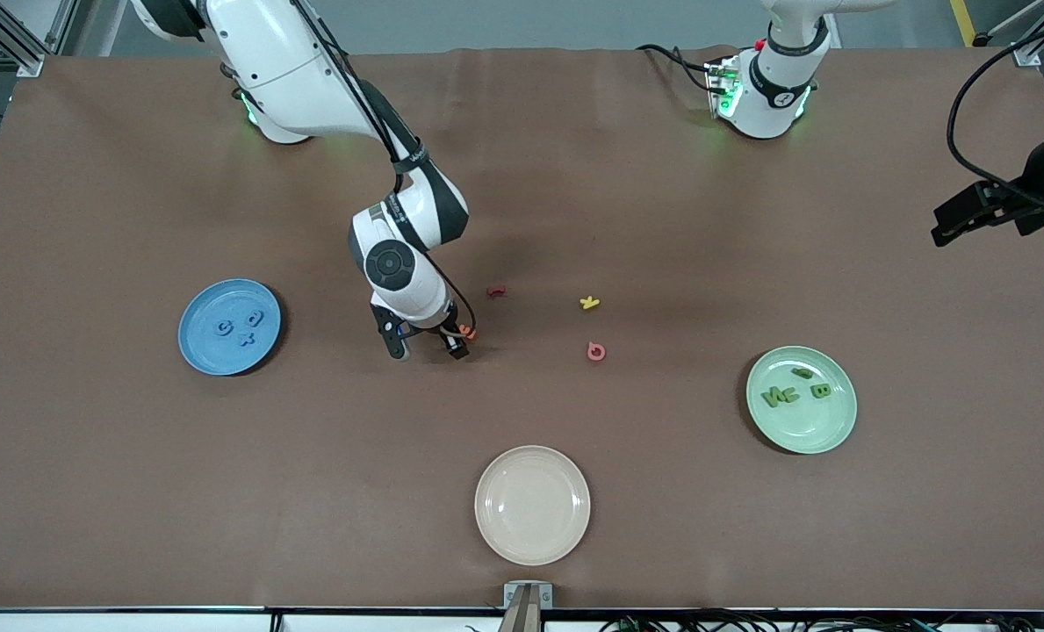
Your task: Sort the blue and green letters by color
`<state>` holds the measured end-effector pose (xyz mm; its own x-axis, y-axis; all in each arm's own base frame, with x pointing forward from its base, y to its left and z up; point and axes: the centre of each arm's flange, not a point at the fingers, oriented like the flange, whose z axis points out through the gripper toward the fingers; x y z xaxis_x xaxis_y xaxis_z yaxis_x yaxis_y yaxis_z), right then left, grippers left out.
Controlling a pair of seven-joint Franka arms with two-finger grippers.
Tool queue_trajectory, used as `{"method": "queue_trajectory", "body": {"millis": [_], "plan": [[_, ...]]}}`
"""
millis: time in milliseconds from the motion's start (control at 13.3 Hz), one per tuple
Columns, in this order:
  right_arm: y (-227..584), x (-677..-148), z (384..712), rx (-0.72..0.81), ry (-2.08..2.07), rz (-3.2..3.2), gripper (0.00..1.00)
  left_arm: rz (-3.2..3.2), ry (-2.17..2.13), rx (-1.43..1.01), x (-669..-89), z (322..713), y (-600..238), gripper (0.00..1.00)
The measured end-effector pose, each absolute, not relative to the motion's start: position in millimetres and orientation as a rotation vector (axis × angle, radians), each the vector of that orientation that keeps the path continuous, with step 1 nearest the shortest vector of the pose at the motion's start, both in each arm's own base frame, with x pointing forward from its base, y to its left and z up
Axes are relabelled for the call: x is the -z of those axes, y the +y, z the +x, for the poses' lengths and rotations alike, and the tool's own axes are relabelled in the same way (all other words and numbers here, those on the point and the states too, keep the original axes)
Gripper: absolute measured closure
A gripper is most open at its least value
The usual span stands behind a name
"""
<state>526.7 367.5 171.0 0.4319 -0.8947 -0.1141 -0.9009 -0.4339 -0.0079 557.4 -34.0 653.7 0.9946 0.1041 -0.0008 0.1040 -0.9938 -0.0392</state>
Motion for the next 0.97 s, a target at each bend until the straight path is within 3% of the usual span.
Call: {"method": "queue_trajectory", "body": {"millis": [75, 150, 300, 974], "plan": [[367.2, -171.7, 527.6, -0.138, 1.631, -2.602, 0.43, -3.098, -0.159, 0.000, -655.1, 555.4, -34.9, 0.00], [367.3, -171.7, 527.6, -0.137, 1.629, -2.603, 0.43, -3.098, -0.157, -0.002, -654.2, 555.1, -35.6, 0.00], [367.7, -173.0, 528.7, -0.130, 1.623, -2.607, 0.53, -3.098, -0.155, -0.013, -649.6, 555.5, -36.4, 0.00], [348.7, -178.2, 542.7, -0.124, 1.533, -2.674, 0.54, -3.100, -0.100, -0.030, -643.1, 554.4, -57.1, 0.00]]}}
